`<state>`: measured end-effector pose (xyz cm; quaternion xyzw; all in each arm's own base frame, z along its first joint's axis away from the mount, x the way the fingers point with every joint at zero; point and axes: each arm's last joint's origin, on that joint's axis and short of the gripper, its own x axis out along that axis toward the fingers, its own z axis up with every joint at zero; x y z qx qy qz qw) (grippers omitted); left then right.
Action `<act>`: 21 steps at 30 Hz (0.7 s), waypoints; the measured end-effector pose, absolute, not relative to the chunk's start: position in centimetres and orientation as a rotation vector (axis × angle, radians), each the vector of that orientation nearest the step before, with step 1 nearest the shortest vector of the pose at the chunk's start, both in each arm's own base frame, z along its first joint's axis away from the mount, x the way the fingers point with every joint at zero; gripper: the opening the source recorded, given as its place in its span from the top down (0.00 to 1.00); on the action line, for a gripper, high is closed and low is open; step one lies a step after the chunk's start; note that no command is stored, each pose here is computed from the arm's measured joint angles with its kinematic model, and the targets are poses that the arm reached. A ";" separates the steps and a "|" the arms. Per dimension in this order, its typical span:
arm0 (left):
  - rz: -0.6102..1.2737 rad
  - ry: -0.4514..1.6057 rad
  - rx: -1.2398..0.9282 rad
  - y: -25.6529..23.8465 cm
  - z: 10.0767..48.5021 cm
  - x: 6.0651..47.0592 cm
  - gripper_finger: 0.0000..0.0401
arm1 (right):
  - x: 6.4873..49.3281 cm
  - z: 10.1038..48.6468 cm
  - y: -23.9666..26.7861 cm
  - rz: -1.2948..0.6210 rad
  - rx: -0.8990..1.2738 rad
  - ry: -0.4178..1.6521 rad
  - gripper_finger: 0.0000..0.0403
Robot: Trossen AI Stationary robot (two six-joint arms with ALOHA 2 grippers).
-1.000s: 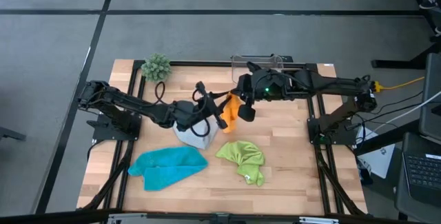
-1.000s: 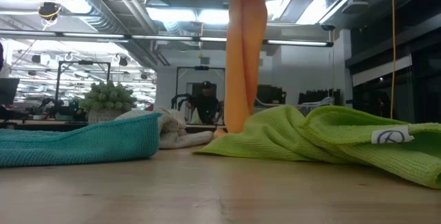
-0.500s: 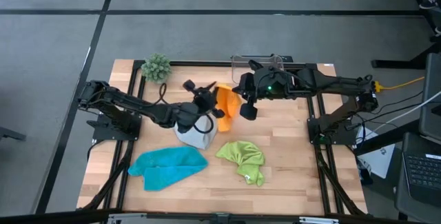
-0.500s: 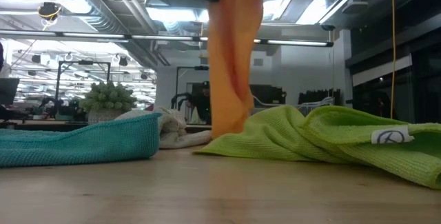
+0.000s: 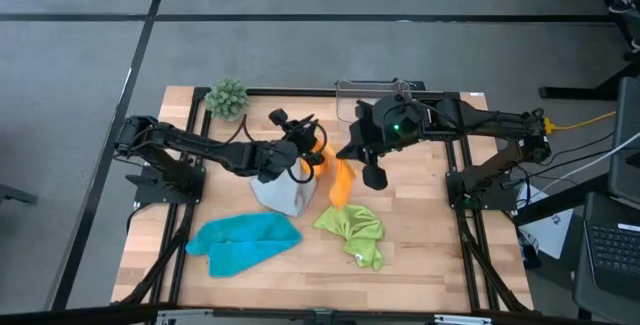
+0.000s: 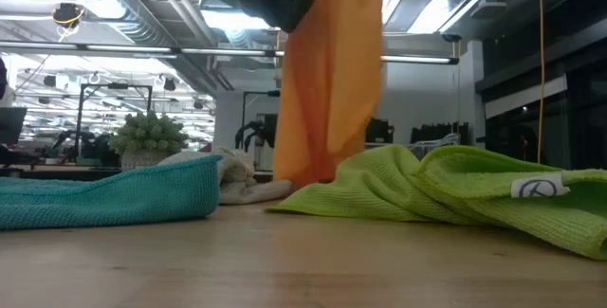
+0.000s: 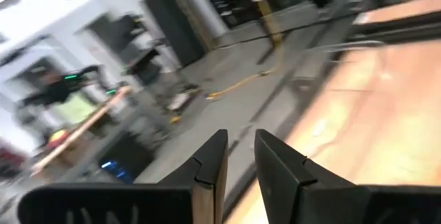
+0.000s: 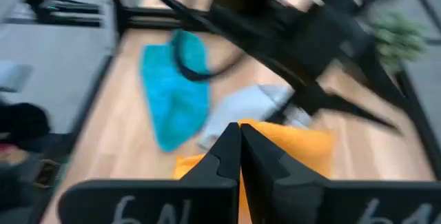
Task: Fold microfiber towels
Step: Fold the orange microfiber cloth
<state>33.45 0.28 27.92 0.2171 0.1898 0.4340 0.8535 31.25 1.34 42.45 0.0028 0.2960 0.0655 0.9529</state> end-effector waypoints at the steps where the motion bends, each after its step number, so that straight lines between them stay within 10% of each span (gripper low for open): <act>1: 0.874 0.404 0.455 0.4 27.8 33.5 0.83 | 31.3 42.5 1.4 0.157 0.003 0.594 0.98; 21: 0.868 0.312 0.451 -10.6 27.7 30.8 0.83 | 29.8 43.2 0.9 -0.048 0.061 0.706 0.98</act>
